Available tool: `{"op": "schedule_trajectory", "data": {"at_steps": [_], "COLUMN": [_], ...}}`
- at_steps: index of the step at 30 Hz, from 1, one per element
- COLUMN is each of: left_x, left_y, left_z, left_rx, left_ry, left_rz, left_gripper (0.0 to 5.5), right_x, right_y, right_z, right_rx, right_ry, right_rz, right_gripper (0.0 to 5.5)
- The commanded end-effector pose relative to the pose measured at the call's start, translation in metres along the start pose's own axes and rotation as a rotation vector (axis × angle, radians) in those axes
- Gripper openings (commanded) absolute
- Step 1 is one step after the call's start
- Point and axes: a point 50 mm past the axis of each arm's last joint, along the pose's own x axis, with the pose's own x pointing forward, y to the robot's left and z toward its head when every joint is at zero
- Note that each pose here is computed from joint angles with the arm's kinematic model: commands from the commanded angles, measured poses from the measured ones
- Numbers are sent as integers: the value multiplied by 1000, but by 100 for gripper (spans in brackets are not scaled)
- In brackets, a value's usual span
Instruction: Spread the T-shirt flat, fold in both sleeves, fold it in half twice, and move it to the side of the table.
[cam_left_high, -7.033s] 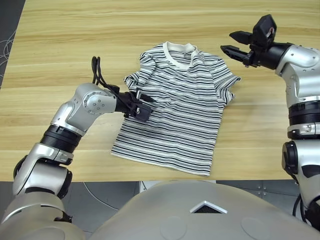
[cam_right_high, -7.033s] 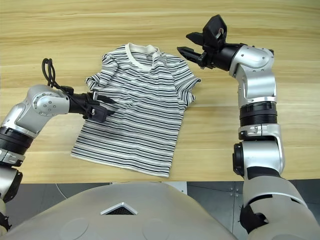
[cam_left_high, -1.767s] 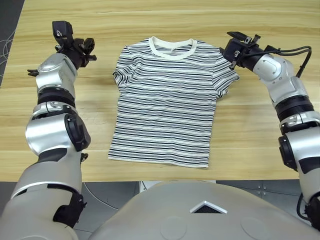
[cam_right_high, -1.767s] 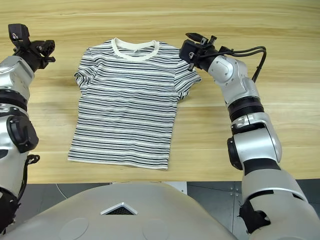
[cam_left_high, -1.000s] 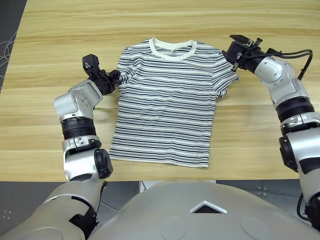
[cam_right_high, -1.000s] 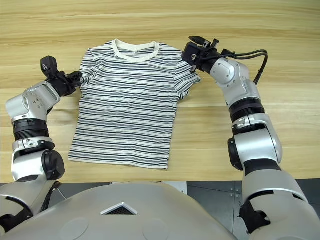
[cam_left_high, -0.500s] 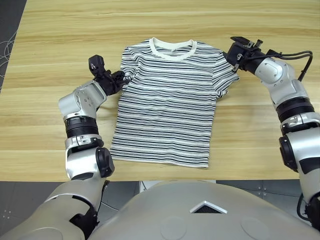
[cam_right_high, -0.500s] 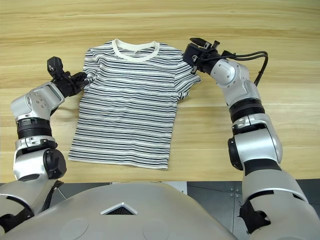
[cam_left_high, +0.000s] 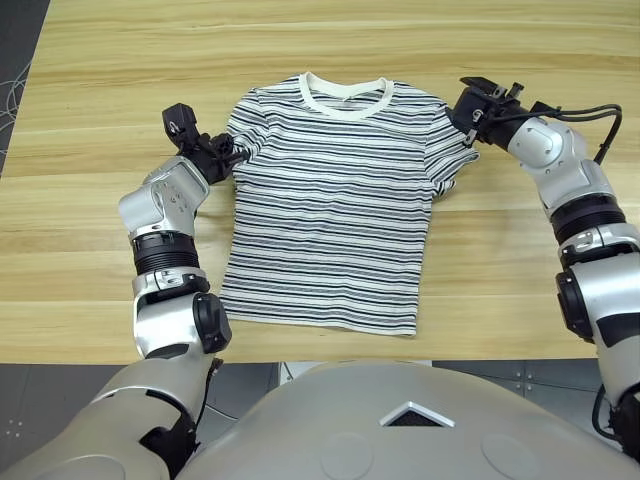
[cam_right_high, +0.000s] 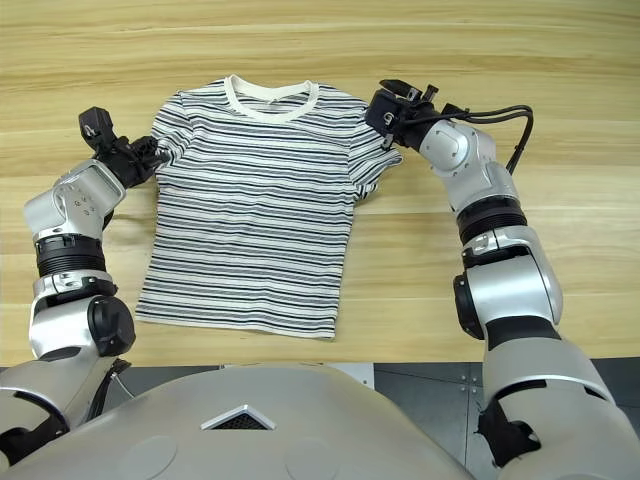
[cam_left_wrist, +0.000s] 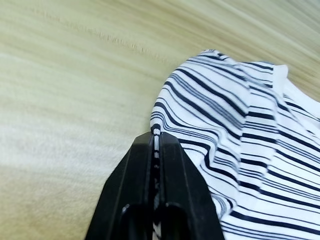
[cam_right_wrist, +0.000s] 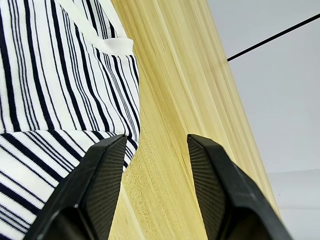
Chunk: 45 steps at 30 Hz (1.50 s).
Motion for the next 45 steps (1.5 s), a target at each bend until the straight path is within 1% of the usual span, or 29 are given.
{"op": "schedule_trajectory", "data": {"at_steps": [1, 8, 13, 18, 22, 24, 29, 34, 42, 43, 45], "left_x": [-4, -14, -18, -18, -18, -18, -18, -16, -17, -17, -18], "left_y": [-9, -28, -43, -57, -70, -74, -81, -80, -77, -77, -79], "left_z": [1, 5, -4, -24, -41, -49, -54, -66, -82, -84, -84], "left_rx": [23, 80, 243, 410, 580, 662, 820, 841, 934, 932, 966], "left_ry": [-12, -47, -53, -22, -35, -50, -147, -118, -69, -63, -73], "left_rz": [-17, -83, -126, -184, -247, -268, -289, -297, -328, -342, -364], "left_gripper": [12, 12, 12, 12, 12, 12, 12, 12, 12, 36, 66], "right_x": [4, 6, 7, 8, 8, 8, 8, 8, 8, 8, 8], "right_y": [-4, -2, -1, 0, 2, 3, 4, 4, 5, 5, 5], "right_z": [6, 7, 9, 9, 8, 8, 8, 8, 9, 9, 9], "right_rx": [-13, -16, -17, -16, -13, -12, -11, -13, -12, -12, -12], "right_ry": [-9, -11, -13, -15, -13, -13, -12, -15, -18, -19, -19], "right_rz": [0, 11, 15, 17, 22, 24, 26, 28, 28, 28, 29], "right_gripper": [228, 228, 228, 228, 228, 228, 228, 228, 228, 228, 228]}}
